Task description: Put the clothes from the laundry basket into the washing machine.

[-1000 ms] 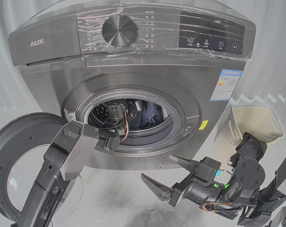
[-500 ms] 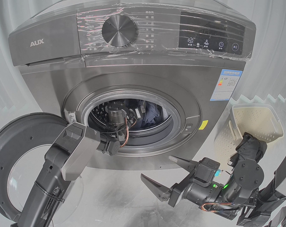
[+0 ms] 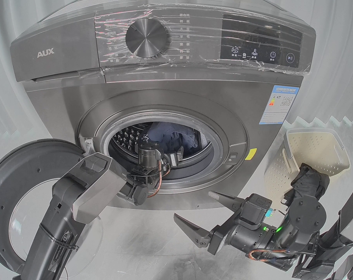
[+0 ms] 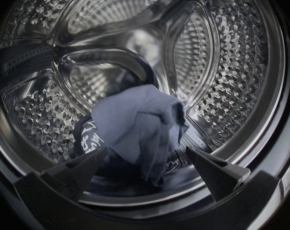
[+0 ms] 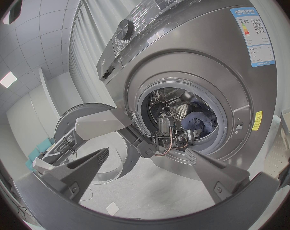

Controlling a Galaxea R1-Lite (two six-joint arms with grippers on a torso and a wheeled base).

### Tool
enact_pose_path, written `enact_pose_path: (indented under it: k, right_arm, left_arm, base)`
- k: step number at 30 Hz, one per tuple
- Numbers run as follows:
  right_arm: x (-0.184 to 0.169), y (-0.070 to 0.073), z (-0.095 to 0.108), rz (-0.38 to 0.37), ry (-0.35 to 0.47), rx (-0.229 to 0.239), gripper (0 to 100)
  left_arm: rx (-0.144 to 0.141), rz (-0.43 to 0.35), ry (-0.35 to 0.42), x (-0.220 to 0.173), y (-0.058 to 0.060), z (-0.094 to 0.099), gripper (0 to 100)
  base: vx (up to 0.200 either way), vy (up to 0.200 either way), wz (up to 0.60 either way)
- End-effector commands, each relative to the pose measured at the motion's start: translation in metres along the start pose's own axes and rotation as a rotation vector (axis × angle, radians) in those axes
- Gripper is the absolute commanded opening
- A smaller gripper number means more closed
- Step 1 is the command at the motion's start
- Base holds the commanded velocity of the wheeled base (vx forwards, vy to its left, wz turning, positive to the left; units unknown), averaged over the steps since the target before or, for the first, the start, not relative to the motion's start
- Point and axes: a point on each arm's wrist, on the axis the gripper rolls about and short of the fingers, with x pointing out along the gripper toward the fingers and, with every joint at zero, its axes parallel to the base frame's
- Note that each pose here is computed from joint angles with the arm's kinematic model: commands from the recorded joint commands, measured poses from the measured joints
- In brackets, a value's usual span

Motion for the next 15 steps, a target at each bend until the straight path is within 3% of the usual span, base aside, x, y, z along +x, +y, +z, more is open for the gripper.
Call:
enact_pose_path:
  k: [1,4,7,11,15]
  right_arm:
    - [0.0,0.0,0.001,0.001,-0.003,0.001,100]
    - [0.0,-0.001,0.001,-0.002,-0.005,-0.001,100]
    - [-0.001,0.0,0.001,0.0,-0.005,-0.001,100]
    - [-0.001,0.0,0.001,0.001,-0.003,0.001,100]
    - [-0.001,0.0,0.001,0.002,-0.001,0.002,100]
  left_arm:
    - [-0.007,-0.017,-0.032,-0.013,-0.009,0.027,100]
    - [-0.005,-0.042,-0.042,-0.031,-0.021,0.046,100]
    - [0.007,-0.078,-0.003,-0.058,-0.032,0.05,100]
    - [0.021,-0.127,0.043,-0.098,-0.048,0.045,100]
    - [0.027,-0.154,0.054,-0.124,-0.051,0.036,100]
  base:
    - [0.0,0.0,0.0]
    - [0.0,0.0,0.0]
    - [0.0,0.0,0.0]
    - [0.0,0.0,0.0]
    - [0.0,0.0,0.0]
